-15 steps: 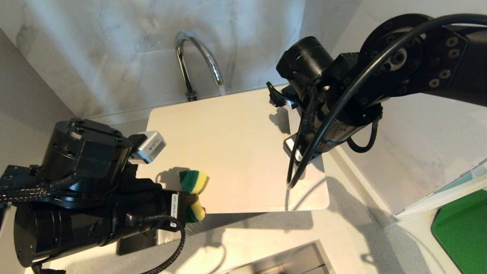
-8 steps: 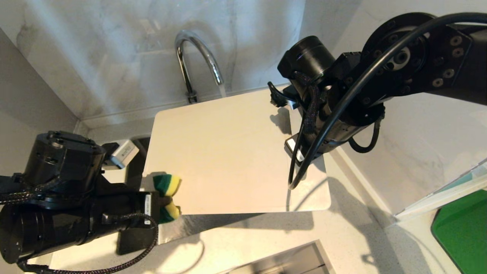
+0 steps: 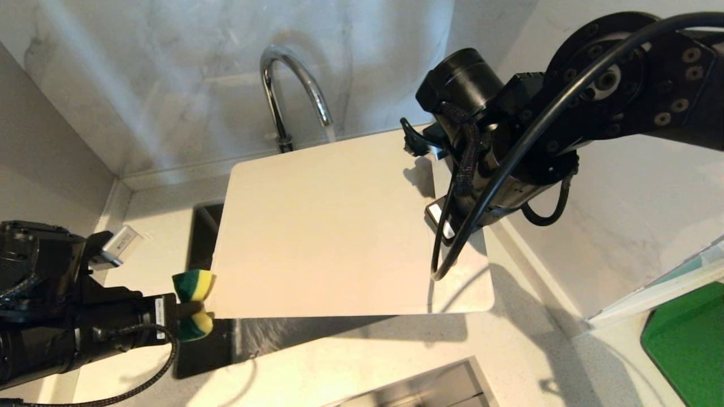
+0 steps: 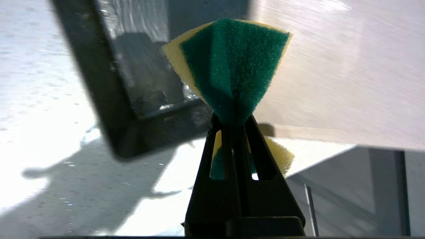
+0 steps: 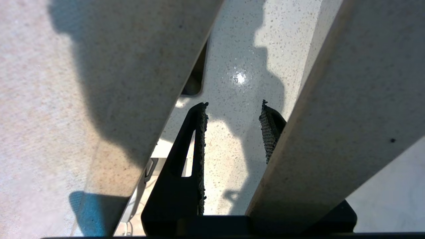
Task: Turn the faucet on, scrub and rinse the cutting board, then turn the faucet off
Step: Scrub the cutting board underwater
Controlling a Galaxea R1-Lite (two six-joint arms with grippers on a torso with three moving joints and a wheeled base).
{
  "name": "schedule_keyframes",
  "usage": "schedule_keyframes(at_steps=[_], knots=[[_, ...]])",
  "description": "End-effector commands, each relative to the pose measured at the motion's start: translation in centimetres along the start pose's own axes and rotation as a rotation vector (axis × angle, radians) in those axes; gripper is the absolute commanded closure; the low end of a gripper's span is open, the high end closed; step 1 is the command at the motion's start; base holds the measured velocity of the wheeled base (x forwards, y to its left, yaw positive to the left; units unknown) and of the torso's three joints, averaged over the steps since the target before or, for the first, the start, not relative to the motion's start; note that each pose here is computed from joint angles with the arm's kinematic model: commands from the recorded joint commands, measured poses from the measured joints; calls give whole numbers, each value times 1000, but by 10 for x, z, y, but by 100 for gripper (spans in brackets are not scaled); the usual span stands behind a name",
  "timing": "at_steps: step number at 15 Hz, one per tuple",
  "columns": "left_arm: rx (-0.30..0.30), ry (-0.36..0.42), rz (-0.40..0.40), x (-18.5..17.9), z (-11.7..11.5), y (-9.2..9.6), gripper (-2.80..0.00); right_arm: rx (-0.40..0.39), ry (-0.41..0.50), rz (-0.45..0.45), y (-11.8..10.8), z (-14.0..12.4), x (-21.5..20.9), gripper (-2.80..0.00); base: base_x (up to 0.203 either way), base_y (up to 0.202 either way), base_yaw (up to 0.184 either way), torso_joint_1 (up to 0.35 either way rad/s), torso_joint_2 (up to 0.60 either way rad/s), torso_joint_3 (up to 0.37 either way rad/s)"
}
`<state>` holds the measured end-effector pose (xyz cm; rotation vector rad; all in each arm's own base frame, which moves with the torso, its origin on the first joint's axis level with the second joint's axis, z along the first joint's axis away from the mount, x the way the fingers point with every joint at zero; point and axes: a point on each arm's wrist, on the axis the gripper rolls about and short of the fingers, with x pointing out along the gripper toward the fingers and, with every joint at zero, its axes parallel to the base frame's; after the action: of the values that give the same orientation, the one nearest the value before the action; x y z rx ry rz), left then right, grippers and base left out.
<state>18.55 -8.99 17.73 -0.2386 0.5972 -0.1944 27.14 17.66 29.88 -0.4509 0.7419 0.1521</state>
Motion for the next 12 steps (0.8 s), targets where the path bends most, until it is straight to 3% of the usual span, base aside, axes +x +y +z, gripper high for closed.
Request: schedule_keyframes(at_steps=[1, 5, 9, 12], knots=[[-34, -40, 21, -7, 9, 20, 0, -3, 2, -2, -1, -1, -2, 0, 0, 0, 0, 0, 0, 0], [-58, -127, 38, -19, 35, 44, 0, -5, 10, -2, -1, -3, -2, 0, 0, 0, 0, 0, 0, 0], [-60, -199, 17, -32, 65, 38, 0, -13, 29, -2, -1, -10, -3, 0, 0, 0, 0, 0, 0, 0], [-45, -219, -43, -46, 90, 17, 0, -16, 37, 0, -1, -12, -2, 0, 0, 0, 0, 0, 0, 0]])
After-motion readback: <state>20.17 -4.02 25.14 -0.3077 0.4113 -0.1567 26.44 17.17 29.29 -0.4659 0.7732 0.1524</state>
